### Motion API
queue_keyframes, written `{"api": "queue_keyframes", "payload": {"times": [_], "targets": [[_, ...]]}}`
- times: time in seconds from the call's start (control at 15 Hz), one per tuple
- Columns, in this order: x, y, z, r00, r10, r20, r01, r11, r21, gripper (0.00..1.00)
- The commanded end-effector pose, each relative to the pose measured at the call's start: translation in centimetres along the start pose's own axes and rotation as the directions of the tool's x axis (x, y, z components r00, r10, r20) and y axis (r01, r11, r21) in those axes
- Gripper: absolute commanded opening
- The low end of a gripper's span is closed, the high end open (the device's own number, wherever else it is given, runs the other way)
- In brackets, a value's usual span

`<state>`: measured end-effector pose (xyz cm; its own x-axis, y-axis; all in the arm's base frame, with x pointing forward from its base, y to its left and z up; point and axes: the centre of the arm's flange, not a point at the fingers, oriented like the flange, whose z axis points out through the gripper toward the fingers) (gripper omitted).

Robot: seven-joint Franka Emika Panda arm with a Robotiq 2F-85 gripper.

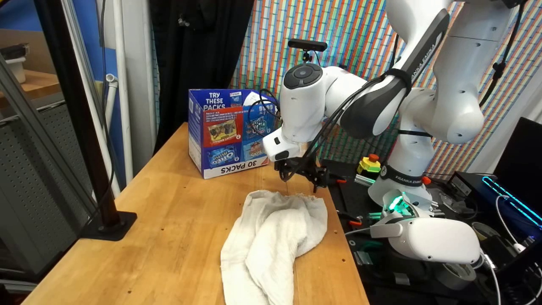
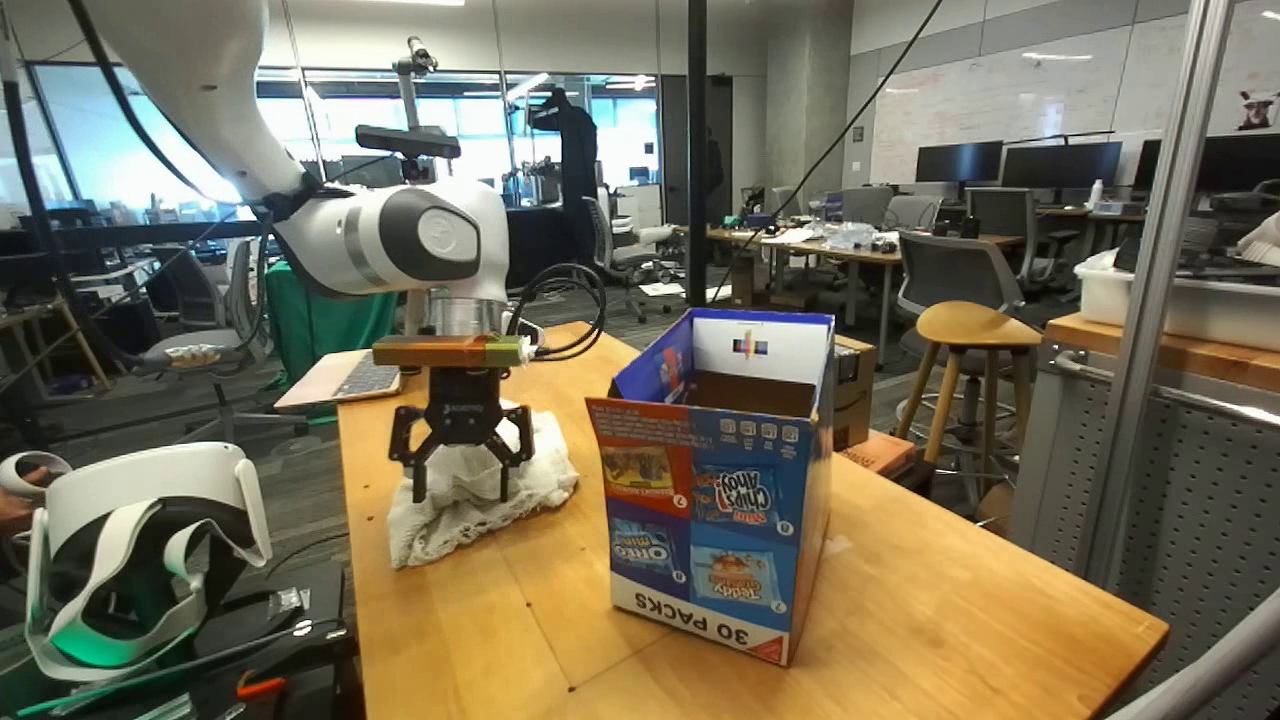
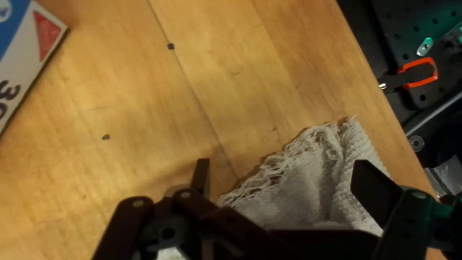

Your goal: Put the green object on the towel, then fold the towel and put it in the box

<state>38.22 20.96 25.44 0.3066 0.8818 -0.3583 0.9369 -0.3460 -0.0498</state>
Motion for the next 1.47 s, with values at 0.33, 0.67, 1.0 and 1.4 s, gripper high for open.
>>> {"api": "queue_keyframes", "payload": {"times": [0.33,0.67,1.0,1.4], "targets": [[-4.8,-4.9,-0.8,0.976,0.196,-0.092,-0.187,0.978,0.096,1.0],[-4.2,-8.1,0.8,0.939,0.213,-0.272,-0.204,0.977,0.06,1.0],[-2.2,-8.5,0.6,0.903,0.16,-0.398,-0.204,0.976,-0.071,1.0],[-1.5,-8.3,2.2,0.935,0.137,-0.326,-0.19,0.972,-0.138,1.0]]}}
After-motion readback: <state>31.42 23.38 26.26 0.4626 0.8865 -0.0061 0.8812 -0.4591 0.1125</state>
